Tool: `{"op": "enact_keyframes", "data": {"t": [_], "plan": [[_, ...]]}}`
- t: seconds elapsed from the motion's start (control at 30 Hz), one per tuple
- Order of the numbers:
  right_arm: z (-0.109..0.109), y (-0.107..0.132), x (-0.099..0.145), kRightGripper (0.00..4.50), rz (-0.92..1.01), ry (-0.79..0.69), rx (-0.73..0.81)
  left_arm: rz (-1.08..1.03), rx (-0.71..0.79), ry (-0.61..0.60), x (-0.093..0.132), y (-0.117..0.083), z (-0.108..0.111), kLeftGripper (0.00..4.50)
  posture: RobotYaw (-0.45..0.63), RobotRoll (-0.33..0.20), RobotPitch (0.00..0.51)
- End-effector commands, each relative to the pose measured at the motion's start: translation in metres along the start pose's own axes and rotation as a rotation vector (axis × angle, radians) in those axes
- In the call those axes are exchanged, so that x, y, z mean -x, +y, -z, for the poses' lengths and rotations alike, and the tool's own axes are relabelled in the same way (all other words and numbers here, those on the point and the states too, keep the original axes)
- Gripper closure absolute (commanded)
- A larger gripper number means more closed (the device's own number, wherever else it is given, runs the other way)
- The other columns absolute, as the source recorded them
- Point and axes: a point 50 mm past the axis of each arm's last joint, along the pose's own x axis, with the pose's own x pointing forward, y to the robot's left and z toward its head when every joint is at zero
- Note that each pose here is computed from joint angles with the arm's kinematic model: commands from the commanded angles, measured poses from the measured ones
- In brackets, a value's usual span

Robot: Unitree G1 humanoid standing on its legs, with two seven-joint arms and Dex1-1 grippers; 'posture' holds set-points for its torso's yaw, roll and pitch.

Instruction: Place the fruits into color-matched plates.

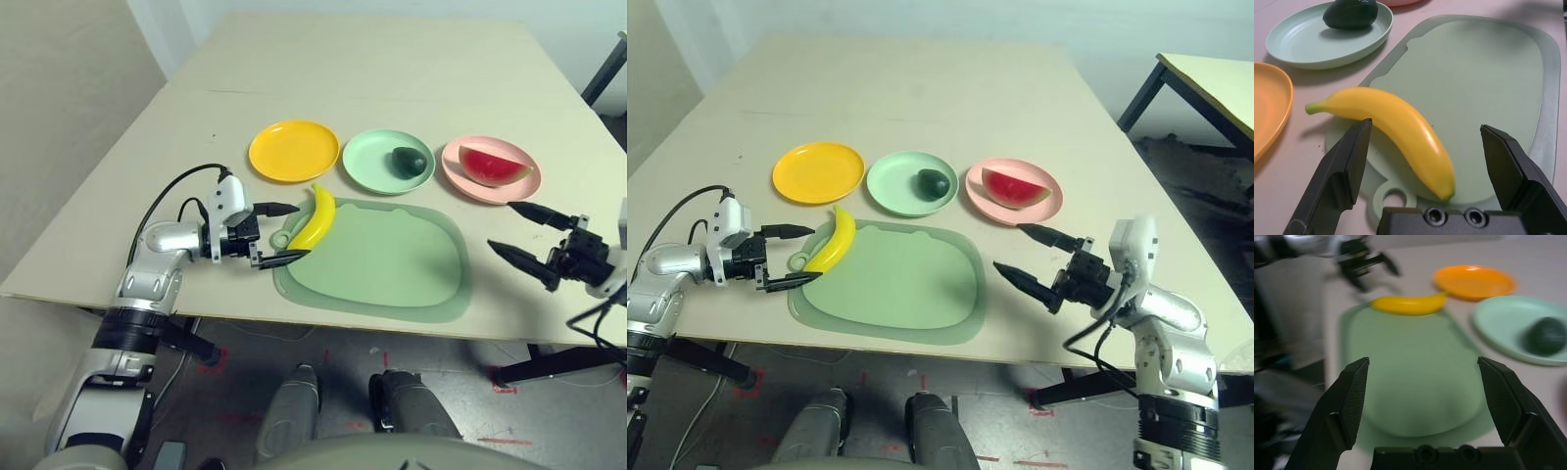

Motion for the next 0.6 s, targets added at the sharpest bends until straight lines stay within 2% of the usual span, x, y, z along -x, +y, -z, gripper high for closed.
{"op": "enact_keyframes", "data": {"t": [0.03,0.13,0.27,0.4,0.6], "plan": [[0.002,0.005,-0.006,0.04,-0.151,0.039,0.030,0.015,0.003,0.007,0.001,-0.001,0.001,0.00,0.01,0.000,0.143],[0.002,0.002,-0.007,0.04,-0.167,0.038,0.040,0.023,0.003,0.012,0.002,-0.003,0.002,0.00,0.03,0.000,0.145],[0.003,-0.001,-0.011,0.04,-0.092,-0.053,0.014,0.011,0.016,0.037,0.009,0.000,0.002,0.00,0.04,0.000,0.145],[0.004,0.001,-0.015,0.04,-0.027,-0.091,-0.002,-0.025,0.111,0.064,0.003,0.014,-0.028,0.00,0.03,0.000,0.147],[0.002,0.009,-0.022,0.04,-0.037,-0.092,-0.008,0.102,0.324,0.281,-0.011,0.006,-0.072,0.00,-0.03,0.000,0.156]]}}
